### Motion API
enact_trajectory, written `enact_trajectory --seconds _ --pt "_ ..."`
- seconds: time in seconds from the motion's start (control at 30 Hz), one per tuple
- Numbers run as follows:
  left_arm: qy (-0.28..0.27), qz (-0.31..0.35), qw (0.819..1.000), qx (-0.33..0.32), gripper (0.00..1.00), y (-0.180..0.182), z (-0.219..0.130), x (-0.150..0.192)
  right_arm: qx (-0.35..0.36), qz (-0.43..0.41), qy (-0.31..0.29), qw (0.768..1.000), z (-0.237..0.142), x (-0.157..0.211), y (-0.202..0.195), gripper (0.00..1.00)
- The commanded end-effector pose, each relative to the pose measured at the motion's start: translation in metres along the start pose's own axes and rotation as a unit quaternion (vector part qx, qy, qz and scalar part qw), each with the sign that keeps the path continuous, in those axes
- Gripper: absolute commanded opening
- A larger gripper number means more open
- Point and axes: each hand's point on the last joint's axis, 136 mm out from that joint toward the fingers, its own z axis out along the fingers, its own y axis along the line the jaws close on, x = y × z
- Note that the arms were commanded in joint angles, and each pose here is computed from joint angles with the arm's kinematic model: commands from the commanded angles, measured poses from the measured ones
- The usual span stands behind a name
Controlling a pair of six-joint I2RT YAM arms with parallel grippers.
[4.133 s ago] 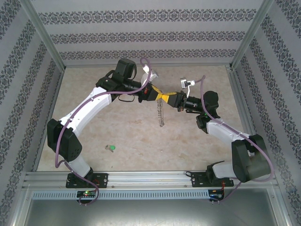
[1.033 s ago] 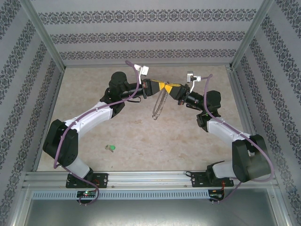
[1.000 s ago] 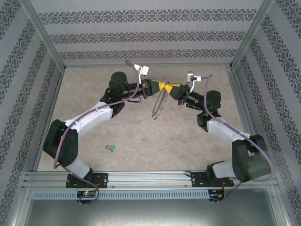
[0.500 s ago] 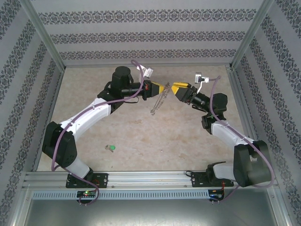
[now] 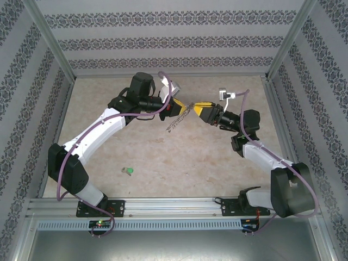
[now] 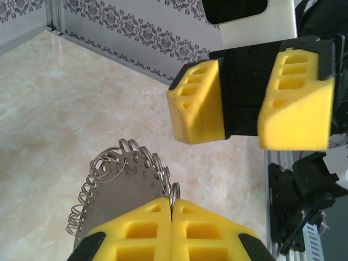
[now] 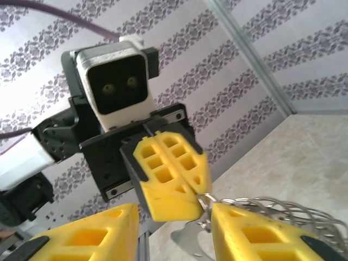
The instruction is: Put the keys on the keyring
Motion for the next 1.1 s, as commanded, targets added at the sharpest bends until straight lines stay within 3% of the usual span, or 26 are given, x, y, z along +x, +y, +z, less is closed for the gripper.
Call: enact_trajectory --seconds 0.0,0.2,0.43,1.07 --pt "-0.02 0.051 0.999 0.0 0.0 -0.017 -0.016 -0.023 -0.025 -0.005 0.024 0.999 0.001 0.013 0.014 0.38" --pt "-0.026 0.049 0.998 -0.002 0.0 -0.017 -0.017 -0.026 -0.021 0.006 0.029 0.999 0.003 0.025 0.009 0.32" --pt "-0.034 0.046 0.998 0.001 0.0 -0.018 -0.017 -0.029 -0.021 0.012 0.032 0.999 0.008 0.029 0.007 0.32" --pt "-0.046 0.036 0.998 0.01 0.0 -0.018 -0.014 -0.031 -0.035 -0.003 0.021 0.999 0.025 0.013 0.009 0.29"
